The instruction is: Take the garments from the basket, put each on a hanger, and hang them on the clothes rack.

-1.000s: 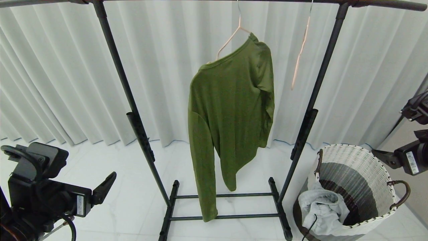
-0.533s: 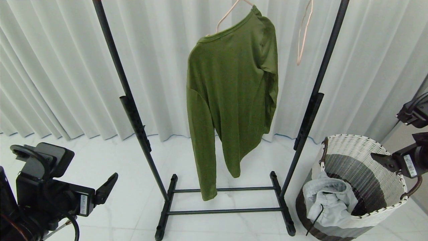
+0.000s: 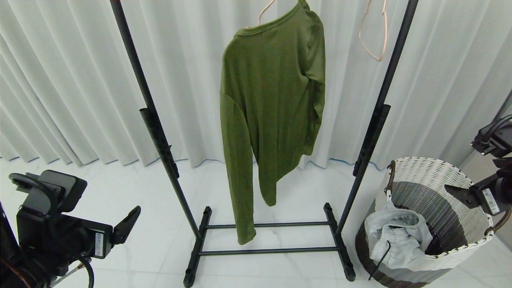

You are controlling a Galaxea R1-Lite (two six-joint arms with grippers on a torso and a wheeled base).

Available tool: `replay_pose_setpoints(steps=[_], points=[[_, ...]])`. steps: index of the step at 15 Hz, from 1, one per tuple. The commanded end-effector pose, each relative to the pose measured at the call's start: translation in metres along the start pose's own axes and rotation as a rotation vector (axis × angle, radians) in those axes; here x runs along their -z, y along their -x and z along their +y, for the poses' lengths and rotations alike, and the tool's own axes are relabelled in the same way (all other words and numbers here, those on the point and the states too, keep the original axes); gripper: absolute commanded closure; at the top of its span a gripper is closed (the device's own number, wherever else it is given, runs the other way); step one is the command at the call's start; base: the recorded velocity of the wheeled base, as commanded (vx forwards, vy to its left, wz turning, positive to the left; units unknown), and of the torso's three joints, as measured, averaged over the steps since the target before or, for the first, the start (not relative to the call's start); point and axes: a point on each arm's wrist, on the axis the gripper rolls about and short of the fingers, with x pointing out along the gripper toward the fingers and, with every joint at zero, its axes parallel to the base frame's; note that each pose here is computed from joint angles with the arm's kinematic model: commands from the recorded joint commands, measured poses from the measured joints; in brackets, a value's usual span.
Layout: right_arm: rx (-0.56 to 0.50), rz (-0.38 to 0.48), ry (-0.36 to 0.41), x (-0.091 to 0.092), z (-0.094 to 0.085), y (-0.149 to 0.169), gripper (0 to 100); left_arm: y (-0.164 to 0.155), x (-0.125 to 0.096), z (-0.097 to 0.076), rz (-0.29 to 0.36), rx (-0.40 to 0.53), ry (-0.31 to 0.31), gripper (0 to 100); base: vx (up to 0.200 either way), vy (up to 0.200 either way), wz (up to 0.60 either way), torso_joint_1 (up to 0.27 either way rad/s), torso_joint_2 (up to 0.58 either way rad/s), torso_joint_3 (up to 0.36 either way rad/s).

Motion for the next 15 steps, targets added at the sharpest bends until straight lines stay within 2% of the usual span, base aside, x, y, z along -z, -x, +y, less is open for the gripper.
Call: replay_pose_setpoints(steps=[1, 3, 5, 9, 11, 14, 15], points=[[-0.001, 0.005, 0.001, 0.001, 0.0, -0.001, 0, 0.002, -0.001, 0.001, -0.008, -0.002, 0.003, 0, 0.2, -0.2, 0.0, -0.012, 0.01, 0.012], [-0.001, 0.005, 0.001, 0.001, 0.0, -0.001, 0, 0.003, 0.001, 0.001, -0.008, -0.002, 0.002, 0, 0.2, -0.2, 0.0, 0.005, 0.01, 0.002], [-0.002, 0.004, 0.001, 0.0, 0.001, -0.001, 0, 0.003, 0.0, 0.001, -0.01, -0.003, 0.005, 0, 0.0, -0.2, 0.0, 0.002, 0.0, 0.002], [-0.009, 0.019, 0.005, 0.003, 0.002, -0.002, 0, 0.003, 0.0, 0.001, -0.01, 0.0, 0.006, 0, 0.0, 0.0, 0.0, 0.0, 0.0, 0.0], [-0.03, 0.062, 0.015, 0.015, 0.008, -0.007, 0, 0.003, -0.001, 0.001, -0.013, -0.001, 0.004, 0, 0.0, 0.0, 0.0, 0.0, 0.0, 0.0], [-0.087, 0.192, 0.018, 0.042, 0.027, -0.028, 0, 0.002, -0.007, -0.001, -0.042, 0.031, 0.003, 0, 0.0, 0.0, 0.0, 0.0, 0.0, 0.0], [-0.094, 0.203, 0.017, 0.045, 0.029, -0.032, 0, 0.003, -0.008, -0.001, -0.051, 0.043, 0.003, 0, 0.0, 0.0, 0.0, 0.0, 0.0, 0.0]])
